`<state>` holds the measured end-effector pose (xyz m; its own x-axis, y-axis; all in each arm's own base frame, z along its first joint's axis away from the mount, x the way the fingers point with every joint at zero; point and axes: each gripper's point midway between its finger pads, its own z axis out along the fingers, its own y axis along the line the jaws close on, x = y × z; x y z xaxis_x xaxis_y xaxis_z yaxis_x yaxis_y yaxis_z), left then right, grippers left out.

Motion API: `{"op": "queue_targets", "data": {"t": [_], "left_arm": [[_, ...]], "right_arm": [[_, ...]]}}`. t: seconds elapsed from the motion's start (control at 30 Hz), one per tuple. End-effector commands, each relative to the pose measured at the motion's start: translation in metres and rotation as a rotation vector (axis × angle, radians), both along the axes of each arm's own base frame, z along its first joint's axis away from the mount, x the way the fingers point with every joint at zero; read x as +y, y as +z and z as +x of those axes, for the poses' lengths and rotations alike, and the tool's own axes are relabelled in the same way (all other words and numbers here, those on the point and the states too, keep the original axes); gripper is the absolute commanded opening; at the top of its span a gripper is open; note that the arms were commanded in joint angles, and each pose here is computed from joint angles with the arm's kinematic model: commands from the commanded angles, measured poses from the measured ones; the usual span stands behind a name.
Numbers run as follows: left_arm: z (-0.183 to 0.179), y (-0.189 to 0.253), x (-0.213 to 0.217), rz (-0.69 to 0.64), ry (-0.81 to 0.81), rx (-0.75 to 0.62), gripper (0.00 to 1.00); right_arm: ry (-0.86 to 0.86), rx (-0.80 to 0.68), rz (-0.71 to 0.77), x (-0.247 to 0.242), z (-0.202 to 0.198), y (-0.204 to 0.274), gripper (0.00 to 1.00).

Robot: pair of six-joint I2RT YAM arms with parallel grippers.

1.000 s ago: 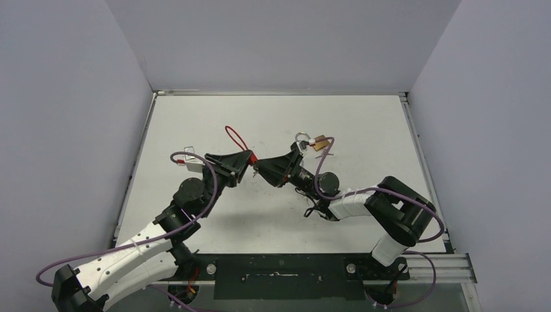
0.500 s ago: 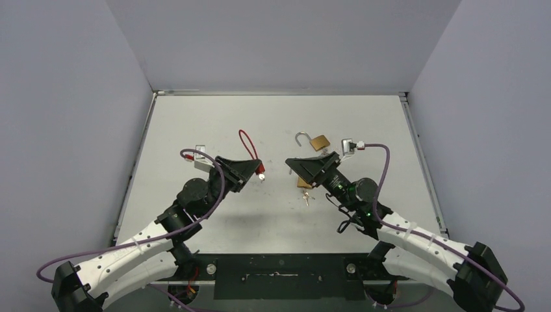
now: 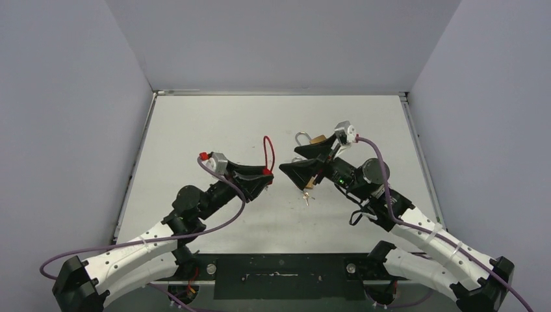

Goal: Unlock with the key

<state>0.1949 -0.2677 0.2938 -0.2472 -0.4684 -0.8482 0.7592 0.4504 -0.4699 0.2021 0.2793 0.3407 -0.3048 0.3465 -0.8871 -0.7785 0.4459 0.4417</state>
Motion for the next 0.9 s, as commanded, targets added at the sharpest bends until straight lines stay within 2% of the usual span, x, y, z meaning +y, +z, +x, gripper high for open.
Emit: {"op": "queue_targets", "data": {"t": [0.0,0.2,0.4,0.63,0.73,0.87], "left_arm": [[-0.031,0.048,-0.005,0.029,-0.1,-0.454,0.0],[-0.039,0.044,-0.015,0.113,-0.154,-0.589,0.0],[-0.045,0.039,-0.02,0.129,-0.196,-0.641,0.0],[-0.052,0.031,-0.027,0.154,-0.264,-0.662,0.0],[-0.058,0.028,-0.031,0.168,-0.309,-0.665,0.0],[-0.066,0.019,-0.035,0.207,-0.381,-0.655,0.0]], "right_arm": [[0.108,-0.241,-0.099,0.006,-0.015,0.028,0.89],[0.202,-0.312,-0.149,0.012,-0.031,0.026,0.87],[0.252,-0.324,-0.13,0.017,-0.04,0.028,0.74],[0.282,-0.305,-0.136,0.025,-0.039,0.022,0.42],[0.272,-0.31,-0.141,0.027,-0.035,0.022,0.2],[0.146,-0.264,-0.109,0.025,-0.012,0.029,0.05]]}}
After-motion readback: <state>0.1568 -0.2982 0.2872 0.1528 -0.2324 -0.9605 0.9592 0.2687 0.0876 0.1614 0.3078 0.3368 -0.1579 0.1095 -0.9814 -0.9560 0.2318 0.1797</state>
